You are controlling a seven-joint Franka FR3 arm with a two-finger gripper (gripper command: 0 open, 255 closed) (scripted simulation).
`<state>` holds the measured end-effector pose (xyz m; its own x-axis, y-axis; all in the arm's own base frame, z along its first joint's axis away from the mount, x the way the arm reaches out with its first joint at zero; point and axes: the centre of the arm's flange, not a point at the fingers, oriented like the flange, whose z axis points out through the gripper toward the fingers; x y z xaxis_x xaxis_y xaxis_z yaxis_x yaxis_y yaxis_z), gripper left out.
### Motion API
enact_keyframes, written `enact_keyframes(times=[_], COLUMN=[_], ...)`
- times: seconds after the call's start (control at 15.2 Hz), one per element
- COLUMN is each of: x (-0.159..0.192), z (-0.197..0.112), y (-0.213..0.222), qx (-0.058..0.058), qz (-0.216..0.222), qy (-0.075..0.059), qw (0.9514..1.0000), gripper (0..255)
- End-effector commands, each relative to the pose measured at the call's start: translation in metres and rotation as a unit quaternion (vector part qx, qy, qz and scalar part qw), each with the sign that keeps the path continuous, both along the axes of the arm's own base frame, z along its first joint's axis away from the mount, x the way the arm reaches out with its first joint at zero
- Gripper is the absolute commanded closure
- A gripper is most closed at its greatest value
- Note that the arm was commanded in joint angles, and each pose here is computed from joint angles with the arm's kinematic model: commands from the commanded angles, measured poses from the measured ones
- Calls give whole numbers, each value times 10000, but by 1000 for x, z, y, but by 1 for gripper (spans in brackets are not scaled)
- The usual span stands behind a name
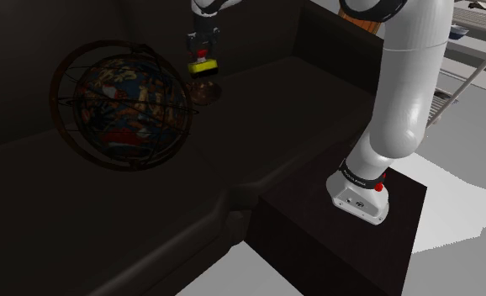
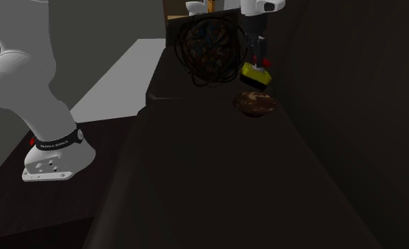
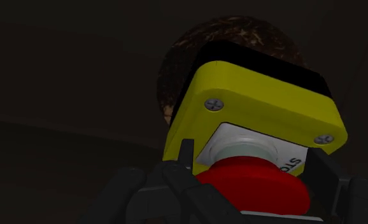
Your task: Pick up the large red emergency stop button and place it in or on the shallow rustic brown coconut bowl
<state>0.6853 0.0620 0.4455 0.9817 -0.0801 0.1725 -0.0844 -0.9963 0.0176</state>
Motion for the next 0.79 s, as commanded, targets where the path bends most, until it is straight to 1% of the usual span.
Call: enact_keyframes(times=[0.0,0.73], x=[0,0], z=[-9,-67], y=[0,0], qx=[0,0], qz=[-3,-3], qy=[-7,-7], qw=[10000,10000], gripper=[255,255])
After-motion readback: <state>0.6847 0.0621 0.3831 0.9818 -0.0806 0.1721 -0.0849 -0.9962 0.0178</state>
